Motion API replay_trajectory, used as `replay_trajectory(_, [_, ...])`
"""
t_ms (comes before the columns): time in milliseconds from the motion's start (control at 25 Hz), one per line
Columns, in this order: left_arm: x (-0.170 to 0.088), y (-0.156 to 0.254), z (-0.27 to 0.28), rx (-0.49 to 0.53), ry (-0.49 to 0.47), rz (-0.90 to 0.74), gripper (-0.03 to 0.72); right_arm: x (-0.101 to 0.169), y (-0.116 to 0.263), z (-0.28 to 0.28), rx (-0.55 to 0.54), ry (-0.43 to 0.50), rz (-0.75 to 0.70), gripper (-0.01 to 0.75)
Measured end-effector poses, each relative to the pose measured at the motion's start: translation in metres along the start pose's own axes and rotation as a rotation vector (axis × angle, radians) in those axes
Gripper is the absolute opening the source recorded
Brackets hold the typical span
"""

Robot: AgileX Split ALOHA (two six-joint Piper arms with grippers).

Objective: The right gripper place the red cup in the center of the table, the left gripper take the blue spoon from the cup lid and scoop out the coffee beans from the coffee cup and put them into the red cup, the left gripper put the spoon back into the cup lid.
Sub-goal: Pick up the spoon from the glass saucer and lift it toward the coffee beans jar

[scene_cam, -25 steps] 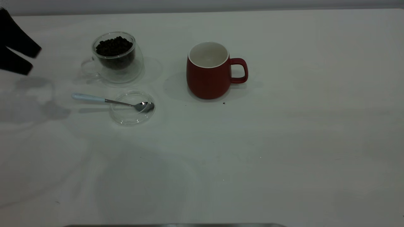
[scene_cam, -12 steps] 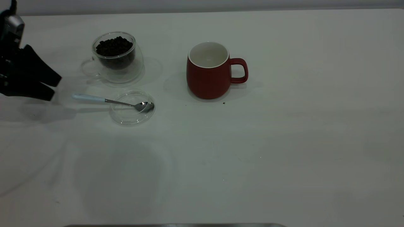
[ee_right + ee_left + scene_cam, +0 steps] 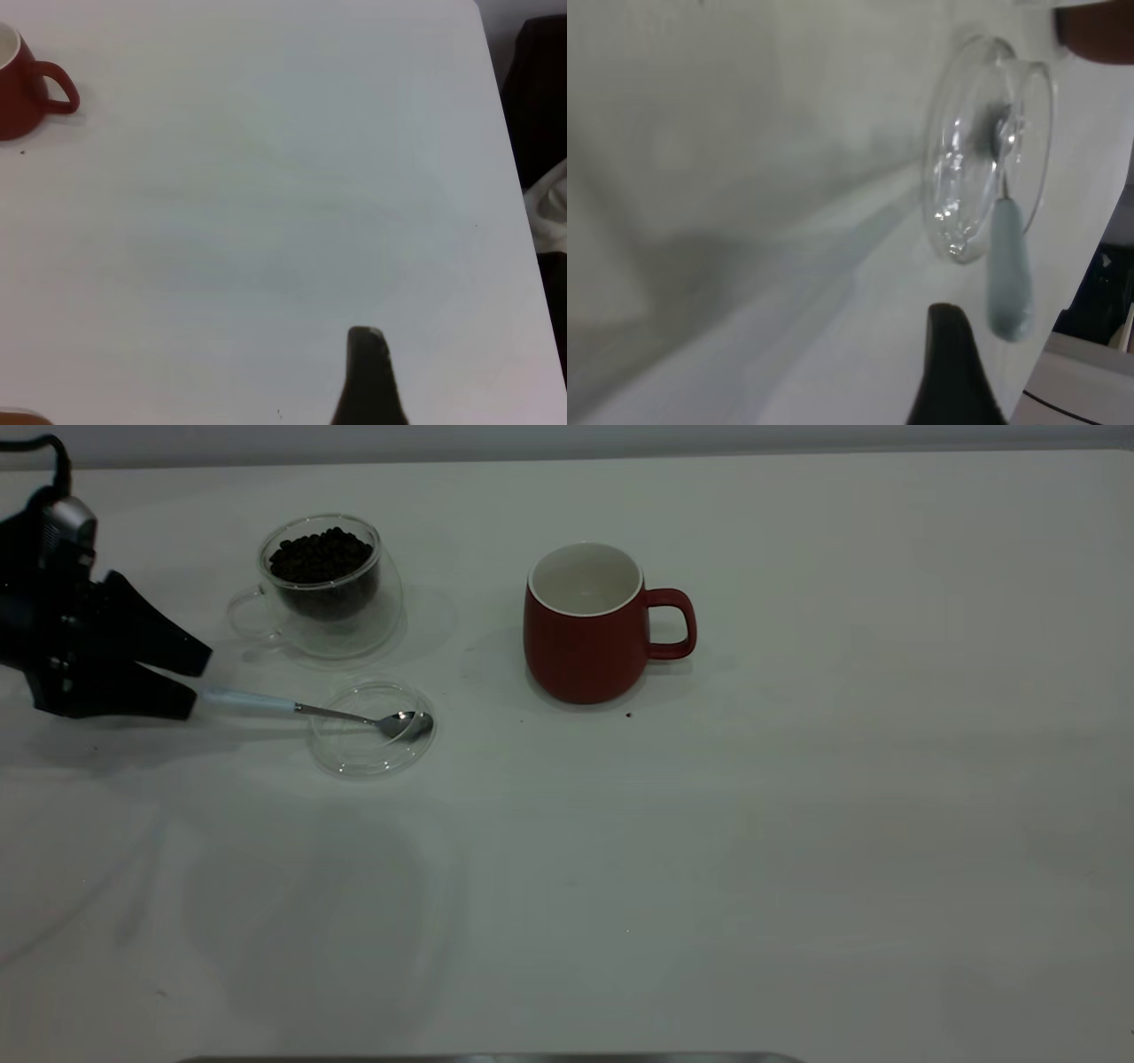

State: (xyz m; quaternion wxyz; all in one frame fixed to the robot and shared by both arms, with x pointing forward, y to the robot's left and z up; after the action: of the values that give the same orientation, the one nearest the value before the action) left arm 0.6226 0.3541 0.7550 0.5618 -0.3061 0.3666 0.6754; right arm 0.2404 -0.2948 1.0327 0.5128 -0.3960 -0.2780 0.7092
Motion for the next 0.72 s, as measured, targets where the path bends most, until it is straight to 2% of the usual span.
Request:
replay_trajectory(200, [-0.003,0.000,-0.012,0.024,-0.006,-0.021,0.563,0.000,0.000,0.000,0.000,0.000,-0.001,0.591])
replay_trajectory(720, [-0.011,-0.005,-0.027,0.008,0.000,-0.037,0.563,0.000,0.000,0.000,0.000,0.000,-0.001,0.591])
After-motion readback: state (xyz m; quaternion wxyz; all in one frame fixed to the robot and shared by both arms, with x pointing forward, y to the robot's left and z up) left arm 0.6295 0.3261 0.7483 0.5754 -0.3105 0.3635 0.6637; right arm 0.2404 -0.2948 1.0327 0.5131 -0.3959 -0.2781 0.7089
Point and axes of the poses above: a point on each arm's last joint axis where the gripper is mounted, z pointing back along that axis away from the gripper, x along the wrist's bending axis when the last joint is at zero, y = z × x, the point moved 1 cm from there along -z, pointing out along that axis toward the gripper, and after that the axes turned 14 degrees about z, right-handed, at the moved point
